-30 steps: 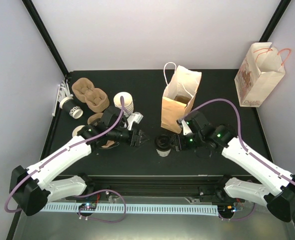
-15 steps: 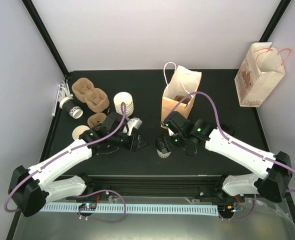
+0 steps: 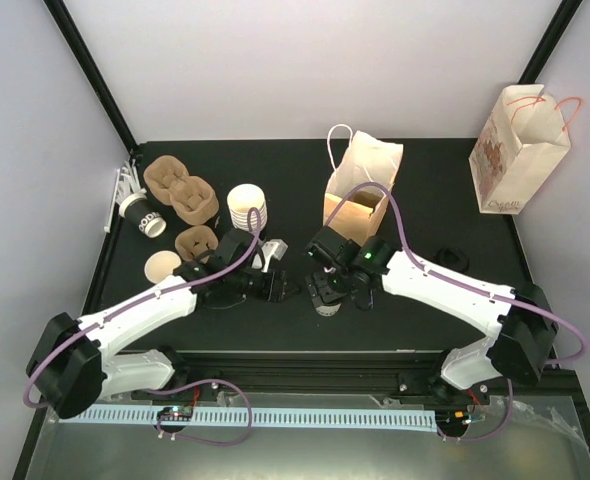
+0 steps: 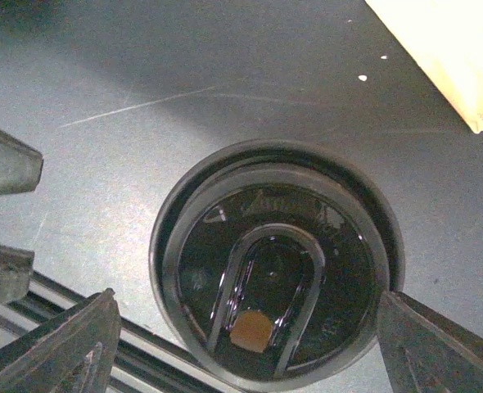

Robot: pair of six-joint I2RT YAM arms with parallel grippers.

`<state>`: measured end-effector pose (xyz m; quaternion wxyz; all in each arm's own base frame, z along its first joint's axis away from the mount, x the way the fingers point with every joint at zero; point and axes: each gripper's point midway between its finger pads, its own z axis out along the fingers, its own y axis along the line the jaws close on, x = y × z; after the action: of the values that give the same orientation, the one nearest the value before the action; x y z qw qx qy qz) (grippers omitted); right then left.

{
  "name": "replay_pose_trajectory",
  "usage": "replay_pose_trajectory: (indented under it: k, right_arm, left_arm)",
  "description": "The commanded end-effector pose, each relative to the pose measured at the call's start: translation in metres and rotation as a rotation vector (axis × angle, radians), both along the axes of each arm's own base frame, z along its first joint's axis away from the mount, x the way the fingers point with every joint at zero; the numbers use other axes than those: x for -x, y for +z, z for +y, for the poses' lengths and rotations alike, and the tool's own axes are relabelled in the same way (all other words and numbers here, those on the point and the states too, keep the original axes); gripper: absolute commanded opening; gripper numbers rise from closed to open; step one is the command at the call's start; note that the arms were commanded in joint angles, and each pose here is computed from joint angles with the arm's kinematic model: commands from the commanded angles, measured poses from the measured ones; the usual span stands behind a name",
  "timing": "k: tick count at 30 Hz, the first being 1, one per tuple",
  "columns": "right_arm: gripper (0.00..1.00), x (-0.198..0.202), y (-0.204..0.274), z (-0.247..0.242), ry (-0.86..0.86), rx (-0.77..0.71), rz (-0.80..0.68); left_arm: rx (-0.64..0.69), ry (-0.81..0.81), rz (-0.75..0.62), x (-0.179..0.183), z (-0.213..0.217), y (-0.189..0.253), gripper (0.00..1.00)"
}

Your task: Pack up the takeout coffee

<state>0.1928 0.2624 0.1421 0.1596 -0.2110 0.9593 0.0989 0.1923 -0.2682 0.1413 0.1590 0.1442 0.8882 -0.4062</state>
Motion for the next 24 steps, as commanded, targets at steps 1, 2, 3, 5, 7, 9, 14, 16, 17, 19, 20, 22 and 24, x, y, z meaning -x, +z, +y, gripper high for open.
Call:
replay_pose_trajectory:
  k: [1, 2, 3, 5, 7, 9, 14, 16, 17, 19, 20, 22, 24]
  right_arm:
    - [0.87, -0.011, 0.003, 0.002, -0.052, 0.024, -0.042]
    - [0.87, -0.011, 0.001, 0.001, -0.056, 0.038, -0.039]
    - [0.87, -0.012, -0.002, 0.0, -0.058, 0.051, -0.037]
    - [0.87, -0.011, -0.005, -0.001, -0.059, 0.07, -0.036]
    - [0.87, -0.011, -0.008, -0.001, -0.06, 0.08, -0.036]
    - [0.86, -0.012, -0.009, -0.003, -0.065, 0.092, -0.042]
    - [0.88, -0.016, 0.003, -0.005, -0.076, 0.094, -0.08]
    - [0.89, -0.017, 0.007, -0.004, -0.073, 0.082, -0.089]
    - [0.89, -0.016, 0.009, -0.002, -0.066, 0.073, -0.086]
    - [0.89, -0.015, 0.01, 0.0, -0.06, 0.059, -0.082]
    - [0.89, -0.015, 0.011, 0.001, -0.058, 0.053, -0.08]
    - [0.89, -0.014, 0.012, 0.001, -0.057, 0.047, -0.082]
    - [0.89, -0.014, 0.01, 0.001, -0.053, 0.054, -0.078]
  left_arm:
    - [0.067, -0.001, 0.012, -0.008, -0.011, 0.004, 0.45]
    - [0.072, 0.0, 0.018, -0.009, -0.013, 0.004, 0.45]
    - [0.077, 0.001, 0.029, -0.01, -0.014, 0.003, 0.45]
    - [0.083, -0.003, 0.048, -0.012, -0.018, 0.0, 0.45]
    - [0.092, -0.004, 0.056, -0.014, -0.021, 0.0, 0.44]
    - [0.103, -0.008, 0.053, -0.015, -0.023, 0.002, 0.44]
    - [0.091, -0.016, 0.087, -0.017, -0.027, -0.01, 0.44]
    - [0.089, -0.016, 0.093, -0.018, -0.027, -0.012, 0.44]
    - [0.089, -0.016, 0.092, -0.018, -0.027, -0.012, 0.44]
    - [0.086, -0.016, 0.09, -0.018, -0.026, -0.012, 0.44]
    - [0.082, -0.015, 0.09, -0.018, -0.025, -0.013, 0.44]
    - [0.078, -0.013, 0.088, -0.018, -0.024, -0.013, 0.44]
    - [0.077, -0.012, 0.089, -0.018, -0.023, -0.014, 0.44]
